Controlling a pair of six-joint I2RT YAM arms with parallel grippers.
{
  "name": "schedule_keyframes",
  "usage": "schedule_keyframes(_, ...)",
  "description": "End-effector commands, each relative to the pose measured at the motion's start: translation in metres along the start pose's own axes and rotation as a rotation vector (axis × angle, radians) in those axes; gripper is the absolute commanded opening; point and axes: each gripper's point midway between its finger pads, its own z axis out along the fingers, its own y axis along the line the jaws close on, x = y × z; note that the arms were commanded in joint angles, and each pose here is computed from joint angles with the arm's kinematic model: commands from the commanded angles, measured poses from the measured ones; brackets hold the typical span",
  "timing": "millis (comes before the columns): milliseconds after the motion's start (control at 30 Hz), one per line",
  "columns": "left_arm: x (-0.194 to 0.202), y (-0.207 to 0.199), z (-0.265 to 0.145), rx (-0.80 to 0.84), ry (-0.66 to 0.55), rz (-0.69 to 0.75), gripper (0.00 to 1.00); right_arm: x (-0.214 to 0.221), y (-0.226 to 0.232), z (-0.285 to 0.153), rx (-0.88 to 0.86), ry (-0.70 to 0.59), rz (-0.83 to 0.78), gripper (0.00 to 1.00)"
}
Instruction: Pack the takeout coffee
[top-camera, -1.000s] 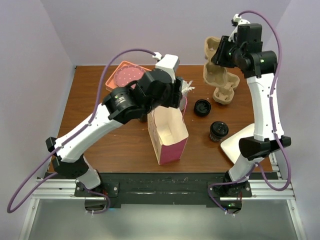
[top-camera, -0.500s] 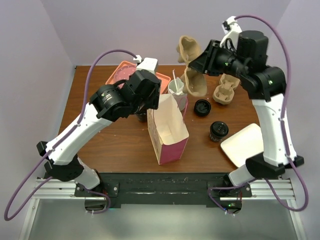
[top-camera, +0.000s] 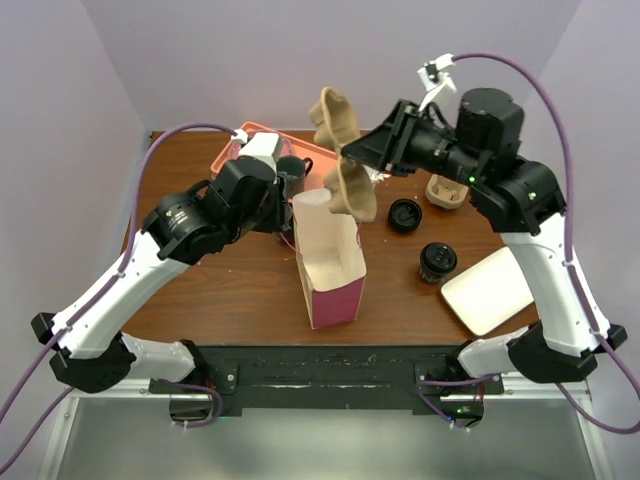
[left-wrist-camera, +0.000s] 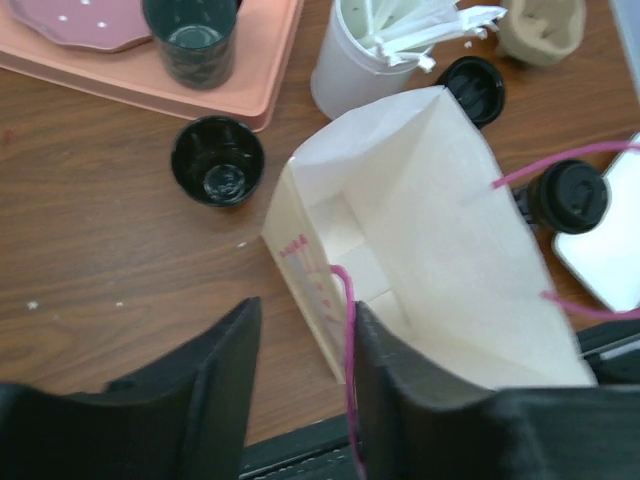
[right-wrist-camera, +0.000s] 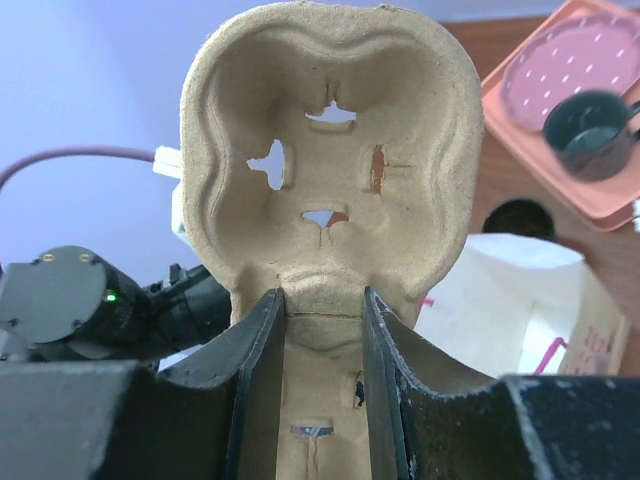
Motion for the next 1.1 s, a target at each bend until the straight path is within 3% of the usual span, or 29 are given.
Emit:
schedule_keyframes(0, -0.023, -0.022, -0.011, 0.142, -0.098, -0.094, 0.35, 0.017, 0.006, 0.003, 0.035, 0.027, 0.024, 0.26)
schedule_keyframes(200, -0.018, -0.030, -0.015, 0.206, -0.100, -0.138, 0.16, 0.071, -0.010, 0.016, 0.166, 0.161, 0.015, 0.25)
schedule_keyframes(367, -0.017, -0.033, -0.019, 0.233, -0.096, -0.169, 0.00, 0.080, -0.023, 0.011, 0.298, 0.121, 0.061, 0.23)
schedule_keyframes(633, -0.012, -0.035, -0.016, 0.230, -0.078, -0.243, 0.00, 0.111, -0.052, 0.002, 0.445, 0.152, 0.132, 0.21)
schedule_keyframes(867, -0.012, -0.038, -0.016, 0.262, -0.107, -0.340, 0.00, 0.137, -0.073, 0.012, 0.537, 0.205, 0.090, 0.21)
schedule_keyframes(1067, -0.008, -0.043, -0.013, 0.284, -0.094, -0.357, 0.00, 0.129, -0.075, 0.023, 0.582, 0.185, 0.041, 0.21)
